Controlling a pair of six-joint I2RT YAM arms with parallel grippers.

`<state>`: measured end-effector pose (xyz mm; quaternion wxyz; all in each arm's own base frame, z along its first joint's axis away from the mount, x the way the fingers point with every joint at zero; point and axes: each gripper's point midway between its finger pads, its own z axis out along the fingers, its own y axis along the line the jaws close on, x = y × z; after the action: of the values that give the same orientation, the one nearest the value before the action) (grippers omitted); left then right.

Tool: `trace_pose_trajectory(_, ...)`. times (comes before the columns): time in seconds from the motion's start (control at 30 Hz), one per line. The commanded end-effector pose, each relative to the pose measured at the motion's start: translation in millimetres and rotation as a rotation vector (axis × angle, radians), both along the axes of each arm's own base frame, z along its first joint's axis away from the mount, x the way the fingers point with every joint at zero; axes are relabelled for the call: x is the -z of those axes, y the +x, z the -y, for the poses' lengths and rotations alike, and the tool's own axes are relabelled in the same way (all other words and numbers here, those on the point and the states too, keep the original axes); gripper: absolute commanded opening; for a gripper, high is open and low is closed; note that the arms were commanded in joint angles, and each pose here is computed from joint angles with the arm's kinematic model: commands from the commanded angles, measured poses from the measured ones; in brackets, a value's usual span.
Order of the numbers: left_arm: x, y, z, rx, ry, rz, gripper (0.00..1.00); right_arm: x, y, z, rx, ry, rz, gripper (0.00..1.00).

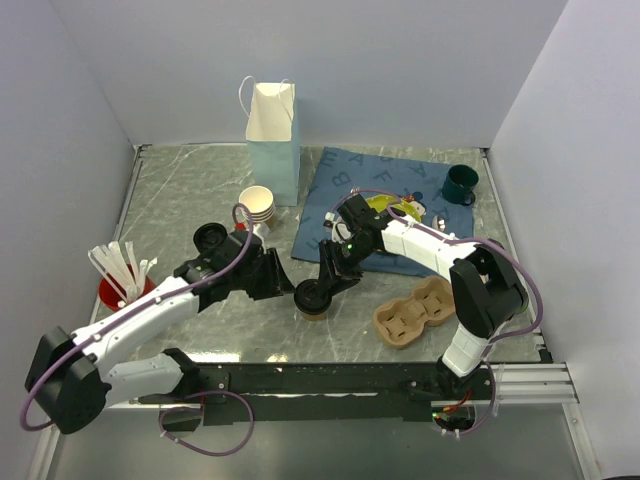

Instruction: Pack the takeout coffee

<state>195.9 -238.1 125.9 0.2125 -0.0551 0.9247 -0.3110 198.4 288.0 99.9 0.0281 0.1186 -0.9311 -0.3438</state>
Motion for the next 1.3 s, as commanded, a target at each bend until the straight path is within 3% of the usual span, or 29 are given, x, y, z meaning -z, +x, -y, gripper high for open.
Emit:
trace_pose_trajectory(0.0,-16,-3,-6,-0.039,-0.024,0.019,0.44,27,-3,20,0.004,-0.127,0.015,0.50)
trace_pose_trajectory(0.23,-12,-13,4,-0.014,-0.124,-0.002,0.46,28,-7,21,0.000,-0.125,0.007,0.50)
trace_pose_trajectory(0.53,-3,-12,12,-0.003,-0.148,-0.022,0.46,28,-5,20,0.002,-0.121,0.004,0.50)
trace_pose_trajectory(1.27,65,-28,-25,-0.086,0.078,-0.144,0.38,47,-13,26,0.030,-0.138,-0.026,0.49)
